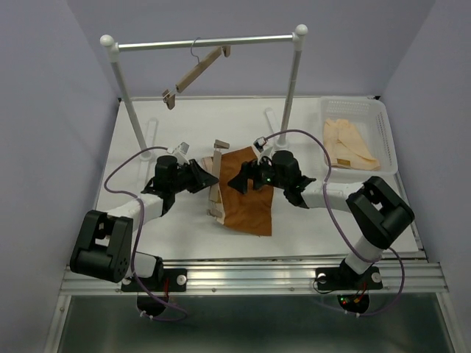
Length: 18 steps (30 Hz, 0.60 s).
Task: Clip the underwear to the hanger
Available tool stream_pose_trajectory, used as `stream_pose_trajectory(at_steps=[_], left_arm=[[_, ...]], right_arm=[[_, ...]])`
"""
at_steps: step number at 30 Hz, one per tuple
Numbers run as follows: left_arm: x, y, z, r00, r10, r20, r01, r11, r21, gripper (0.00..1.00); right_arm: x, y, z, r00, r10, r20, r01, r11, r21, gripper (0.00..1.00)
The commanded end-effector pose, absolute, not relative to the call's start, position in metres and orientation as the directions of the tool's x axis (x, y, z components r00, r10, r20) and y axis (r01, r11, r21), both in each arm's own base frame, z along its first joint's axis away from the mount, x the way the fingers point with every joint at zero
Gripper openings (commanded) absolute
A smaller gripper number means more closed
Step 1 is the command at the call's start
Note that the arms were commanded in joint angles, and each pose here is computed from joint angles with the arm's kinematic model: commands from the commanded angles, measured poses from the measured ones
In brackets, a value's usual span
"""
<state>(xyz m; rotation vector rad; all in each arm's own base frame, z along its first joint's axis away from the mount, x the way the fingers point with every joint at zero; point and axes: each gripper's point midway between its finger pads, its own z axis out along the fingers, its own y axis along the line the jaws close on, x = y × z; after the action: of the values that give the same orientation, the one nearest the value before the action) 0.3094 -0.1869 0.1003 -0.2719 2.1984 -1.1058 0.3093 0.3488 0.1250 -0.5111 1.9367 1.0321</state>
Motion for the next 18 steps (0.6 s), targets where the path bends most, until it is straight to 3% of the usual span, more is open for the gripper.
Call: stream_pose_trajectory(at_steps=[1, 9, 14, 18], left_arm=[[0.302, -0.209, 0.133, -0.736, -0.418, -0.532, 0.266, 0.544, -0.796, 0.0], [0.283, -0.22, 0.132, -0.741, -0.422, -0.522, 0.278, 0.514, -0.811, 0.0], [0.28, -0.219, 0.137, -0.733, -0.443, -0.516, 0.281, 0.494, -0.823, 0.0], [0.278, -0.218, 0.135, -0.727, -0.473, -0.498, 0.27, 0.47, -0.84, 0.0]], right_arm=[[0.311, 0.371, 0.177, -0.575, 0.181, -0.798, -0.711, 0.372, 0.597, 0.96], [0.338, 0.382, 0.168, -0.65, 0.29, -0.703, -0.602, 0.368, 0.709, 1.0], [0.332, 0.395, 0.175, -0.688, 0.329, -0.647, -0.606, 0.23, 0.762, 0.92], [0.331, 0.396, 0.173, -0.698, 0.346, -0.628, -0.597, 0.204, 0.776, 0.82]])
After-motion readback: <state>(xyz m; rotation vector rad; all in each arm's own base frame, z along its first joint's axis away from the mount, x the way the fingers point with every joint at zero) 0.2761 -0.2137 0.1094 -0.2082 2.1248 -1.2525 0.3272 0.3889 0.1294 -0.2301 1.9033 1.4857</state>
